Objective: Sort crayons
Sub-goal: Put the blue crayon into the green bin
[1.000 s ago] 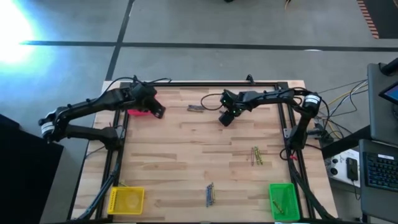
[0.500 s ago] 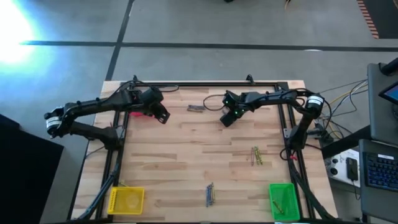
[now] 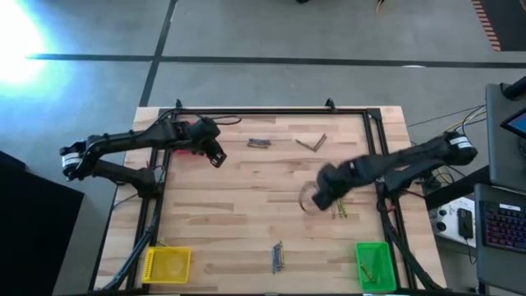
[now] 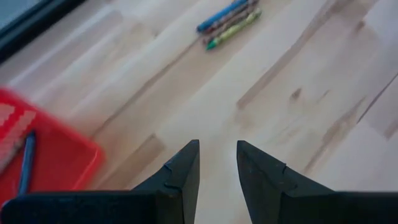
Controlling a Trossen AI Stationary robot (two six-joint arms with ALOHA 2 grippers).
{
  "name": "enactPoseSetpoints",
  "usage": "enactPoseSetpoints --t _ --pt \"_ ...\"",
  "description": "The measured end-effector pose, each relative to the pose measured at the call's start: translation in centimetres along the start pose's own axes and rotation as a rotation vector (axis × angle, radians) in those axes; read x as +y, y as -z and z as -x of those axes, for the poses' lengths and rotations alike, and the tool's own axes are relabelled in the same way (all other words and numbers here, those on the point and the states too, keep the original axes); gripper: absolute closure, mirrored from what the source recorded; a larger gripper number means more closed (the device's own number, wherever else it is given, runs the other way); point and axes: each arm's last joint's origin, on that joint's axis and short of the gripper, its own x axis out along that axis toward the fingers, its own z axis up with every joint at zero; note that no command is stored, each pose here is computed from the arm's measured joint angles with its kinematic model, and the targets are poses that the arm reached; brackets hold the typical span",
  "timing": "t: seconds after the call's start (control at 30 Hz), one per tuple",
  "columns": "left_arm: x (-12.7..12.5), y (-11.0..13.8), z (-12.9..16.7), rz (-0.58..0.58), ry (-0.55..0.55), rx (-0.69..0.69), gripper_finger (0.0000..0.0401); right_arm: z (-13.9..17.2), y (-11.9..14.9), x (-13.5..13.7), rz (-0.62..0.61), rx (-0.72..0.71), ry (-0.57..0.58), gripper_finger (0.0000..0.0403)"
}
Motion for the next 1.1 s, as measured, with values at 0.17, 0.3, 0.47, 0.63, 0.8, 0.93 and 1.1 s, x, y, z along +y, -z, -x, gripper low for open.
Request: enactPoseSetpoints --t 0.17,0.3,0.47,0.63,0.8,0.93,1.1 --pt "-0.7 -1.1 -1.1 -0.049 0.048 -0.064 0.0313 0.3 5.0 1.4 -0.062 0.132 0.027 0.0392" --pt "-1.4 -1.7 -2.5 -0.078 0.136 -0.063 0.0313 0.1 8.1 2.3 -0.085 0.247 0.049 0.0392" --pt "-1.9 -1.5 -4.2 -0.087 0.177 0.017 0.0313 0.3 11.8 2.8 -0.115 0.342 0.086 0.0392" --pt "-2.3 -1.1 -5.3 -0.100 0.184 0.071 0.0313 1.0 14.9 2.8 -0.144 0.398 0.114 0.0392" --pt "-2.6 -0.9 -5.6 -0.118 0.184 0.086 0.0313 1.3 16.8 2.4 -0.173 0.446 0.153 0.0391" --pt "-2.7 -0.9 -5.6 -0.126 0.186 0.085 0.0313 1.1 17.5 2.5 -0.187 0.464 0.166 0.0373" --pt "-2.9 -0.7 -5.4 -0.141 0.191 0.089 0.0313 0.7 17.9 2.8 -0.197 0.505 0.179 0.0312"
